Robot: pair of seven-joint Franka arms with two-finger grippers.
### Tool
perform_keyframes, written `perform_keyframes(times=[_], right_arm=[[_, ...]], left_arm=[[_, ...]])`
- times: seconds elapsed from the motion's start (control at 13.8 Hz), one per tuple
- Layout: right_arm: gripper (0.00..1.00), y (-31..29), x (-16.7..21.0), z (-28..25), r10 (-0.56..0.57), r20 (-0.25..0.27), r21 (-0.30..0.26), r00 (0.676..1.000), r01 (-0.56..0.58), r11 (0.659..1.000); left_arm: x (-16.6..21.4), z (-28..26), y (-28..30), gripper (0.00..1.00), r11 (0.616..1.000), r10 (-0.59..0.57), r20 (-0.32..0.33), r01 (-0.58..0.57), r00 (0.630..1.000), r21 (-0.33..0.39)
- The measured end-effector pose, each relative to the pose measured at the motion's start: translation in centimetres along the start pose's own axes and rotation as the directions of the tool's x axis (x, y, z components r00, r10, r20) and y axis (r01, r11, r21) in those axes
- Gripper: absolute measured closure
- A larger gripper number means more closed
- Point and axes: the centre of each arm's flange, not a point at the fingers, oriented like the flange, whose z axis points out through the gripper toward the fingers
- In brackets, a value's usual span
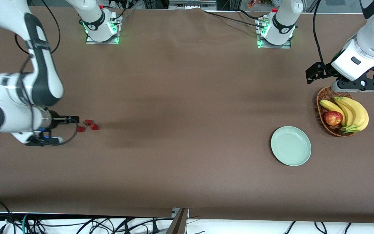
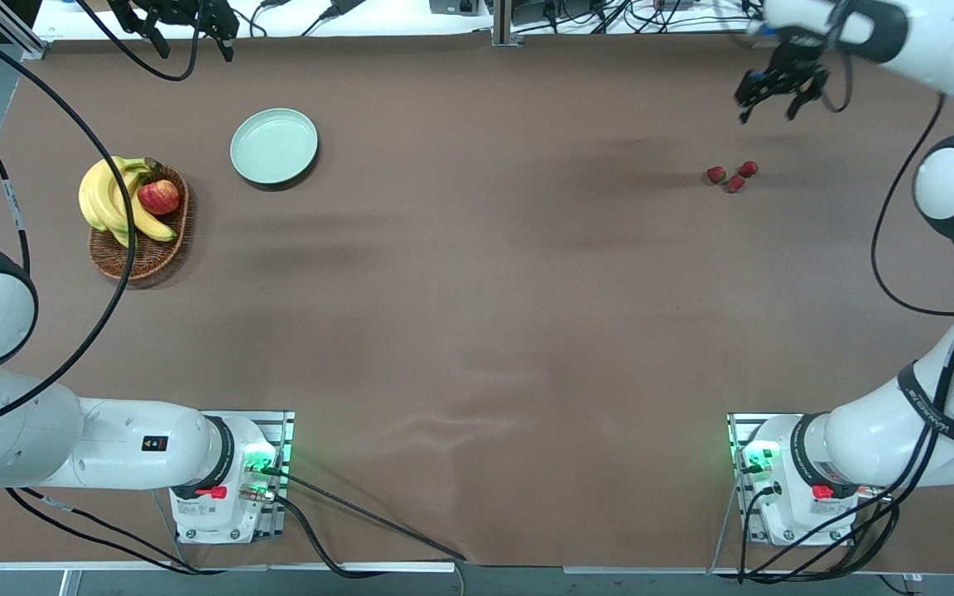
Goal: Collect all strawberries into plate
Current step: 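Lower the right gripper and grasp one strawberry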
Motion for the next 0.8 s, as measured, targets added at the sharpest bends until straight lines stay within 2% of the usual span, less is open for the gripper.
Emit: perform_keyframes(times=[0.29, 0.8], right_arm=[[0.0, -1.0, -0.3, 4.7, -0.011, -0.043, -0.006, 0.999, 0.011, 1.0], [0.0, -1.7, -1.8, 10.1, -0.024, -0.177, -0.006, 0.984, 0.023, 1.0]], left_arm=[[0.0, 0.0, 0.0, 0.0, 1.0, 0.0, 0.0, 0.0, 1.0, 0.0], [0.0, 0.0, 0.0, 0.0, 1.0, 0.0, 0.0, 0.0, 1.0, 0.0]])
